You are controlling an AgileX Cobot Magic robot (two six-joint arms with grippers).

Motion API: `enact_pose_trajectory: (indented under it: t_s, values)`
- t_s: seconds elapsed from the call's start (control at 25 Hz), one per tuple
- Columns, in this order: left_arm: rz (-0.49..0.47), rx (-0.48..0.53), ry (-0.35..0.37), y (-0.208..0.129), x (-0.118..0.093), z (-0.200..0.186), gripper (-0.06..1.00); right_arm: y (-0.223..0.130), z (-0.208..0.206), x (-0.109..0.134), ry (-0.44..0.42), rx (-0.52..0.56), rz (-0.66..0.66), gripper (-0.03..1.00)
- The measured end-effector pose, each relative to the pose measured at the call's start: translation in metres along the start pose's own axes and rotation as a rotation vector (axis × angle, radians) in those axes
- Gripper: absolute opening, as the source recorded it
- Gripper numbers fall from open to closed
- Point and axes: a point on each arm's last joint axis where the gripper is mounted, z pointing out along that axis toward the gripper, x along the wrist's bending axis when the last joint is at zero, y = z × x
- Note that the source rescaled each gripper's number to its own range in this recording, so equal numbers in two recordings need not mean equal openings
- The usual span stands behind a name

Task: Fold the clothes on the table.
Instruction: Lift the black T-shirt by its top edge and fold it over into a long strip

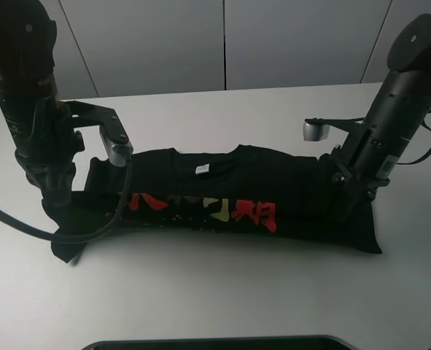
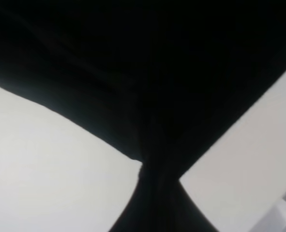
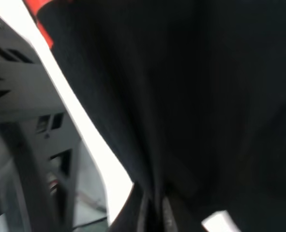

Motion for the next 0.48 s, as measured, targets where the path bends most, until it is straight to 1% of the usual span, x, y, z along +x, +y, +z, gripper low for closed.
enact_pose_trajectory:
  t_s: [0.04, 0.16, 0.28, 0.4, 0.48]
  values:
    - [0.010, -0.028, 0.050, 0.003, 0.005, -0.003, 0.00, 0.007, -0.007, -0.004, -0.051, -0.036, -0.014, 0.01]
    - [0.064, -0.117, 0.235, 0.012, 0.022, -0.009, 0.00, 0.028, -0.030, -0.018, -0.233, -0.148, -0.061, 0.01]
    - [0.111, -0.165, 0.356, 0.022, 0.034, -0.006, 0.00, 0.042, -0.047, -0.028, -0.378, -0.240, -0.093, 0.01]
    - [0.130, -0.197, 0.420, 0.035, 0.048, 0.010, 0.00, 0.047, -0.052, -0.036, -0.474, -0.278, -0.111, 0.01]
    - [0.149, -0.201, 0.426, 0.043, 0.053, 0.026, 0.00, 0.049, -0.049, -0.043, -0.505, -0.278, -0.116, 0.01]
